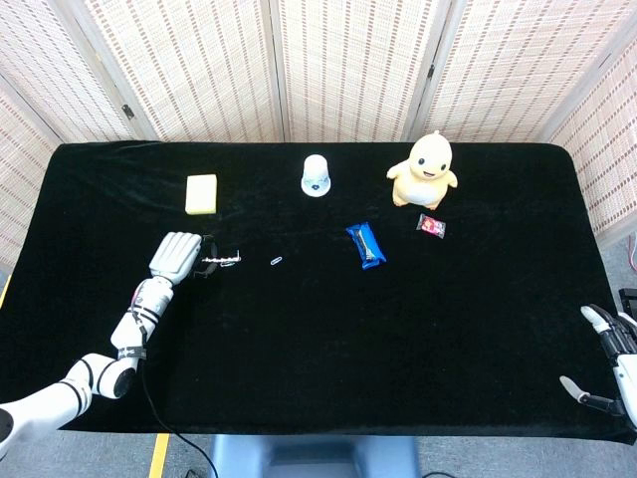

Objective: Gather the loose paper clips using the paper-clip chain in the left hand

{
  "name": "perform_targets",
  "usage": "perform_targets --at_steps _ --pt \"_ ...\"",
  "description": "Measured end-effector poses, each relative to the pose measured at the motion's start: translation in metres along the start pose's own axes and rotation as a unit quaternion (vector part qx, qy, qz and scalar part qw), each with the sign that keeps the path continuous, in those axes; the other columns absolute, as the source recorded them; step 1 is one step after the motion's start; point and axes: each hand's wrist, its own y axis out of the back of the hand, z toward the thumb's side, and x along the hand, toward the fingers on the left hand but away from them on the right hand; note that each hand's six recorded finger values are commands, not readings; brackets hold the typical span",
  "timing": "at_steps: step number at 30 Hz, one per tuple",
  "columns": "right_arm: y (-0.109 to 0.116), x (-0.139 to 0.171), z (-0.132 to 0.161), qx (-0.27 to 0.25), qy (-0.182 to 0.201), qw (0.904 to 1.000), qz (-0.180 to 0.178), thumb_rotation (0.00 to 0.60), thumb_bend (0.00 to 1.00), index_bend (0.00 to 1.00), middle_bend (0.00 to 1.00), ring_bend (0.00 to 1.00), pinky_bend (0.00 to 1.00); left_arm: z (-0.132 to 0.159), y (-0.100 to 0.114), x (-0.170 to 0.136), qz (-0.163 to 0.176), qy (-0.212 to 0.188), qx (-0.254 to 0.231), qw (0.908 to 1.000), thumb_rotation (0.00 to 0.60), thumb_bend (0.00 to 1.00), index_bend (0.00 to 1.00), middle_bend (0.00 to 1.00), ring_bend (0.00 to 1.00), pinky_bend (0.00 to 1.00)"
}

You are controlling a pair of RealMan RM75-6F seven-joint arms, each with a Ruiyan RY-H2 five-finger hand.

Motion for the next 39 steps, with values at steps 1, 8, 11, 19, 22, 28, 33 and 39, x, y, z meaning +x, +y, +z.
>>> perform_targets --at_steps 1,8,11,19,22,28,33,39 --pt "-0.001 0.0 0.0 0.001 0.0 1.0 0.001 0.6 0.24 0.03 0.08 0.09 0.0 0.0 0.001 -0.003 0.001 0.0 0.001 1.0 0.6 0.43 0.75 1.0 1.0 1.0" --pt "-0.006 -0.002 0.005 0.009 0.009 0.9999 0.011 0.6 0.24 0.03 0.08 0.09 0.0 -0.013 0.008 -0.036 0.017 0.012 -0.005 0.9998 0.6 0.43 0.75 1.0 1.0 1.0" --pt "-0.008 -0.002 0.009 0.013 0.017 0.9996 0.016 0.6 0.24 0.03 0.08 0.09 0.0 -0.022 0.009 -0.056 0.024 0.024 -0.005 0.9994 0.6 0.43 0.75 1.0 1.0 1.0" --pt "-0.015 -0.006 0.018 0.023 0.035 0.9986 0.032 0.6 0.24 0.03 0.08 0.09 0.0 -0.041 0.004 -0.102 0.034 0.051 -0.004 0.9981 0.6 0.43 0.75 1.0 1.0 1.0" --pt "-0.017 -0.008 0.021 0.026 0.04 0.9982 0.036 0.6 0.24 0.03 0.08 0.09 0.0 -0.045 0.0 -0.107 0.031 0.057 -0.007 0.9979 0.6 0.43 0.75 1.0 1.0 1.0" --pt "-0.019 -0.011 0.021 0.028 0.04 0.998 0.041 0.6 0.24 0.03 0.08 0.09 0.0 -0.051 -0.002 -0.11 0.032 0.066 -0.009 0.9973 0.6 0.43 0.75 1.0 1.0 1.0" --pt "-0.018 -0.012 0.021 0.027 0.037 0.9981 0.04 0.6 0.24 0.03 0.08 0.09 0.0 -0.053 -0.004 -0.11 0.016 0.07 -0.006 0.9974 0.6 0.32 0.49 1.0 1.0 1.0" --pt "-0.018 -0.012 0.02 0.027 0.036 0.9982 0.039 0.6 0.24 0.03 0.08 0.09 0.0 -0.059 -0.004 -0.112 -0.008 0.077 0.008 0.9969 0.6 0.2 0.2 1.0 1.0 1.0"
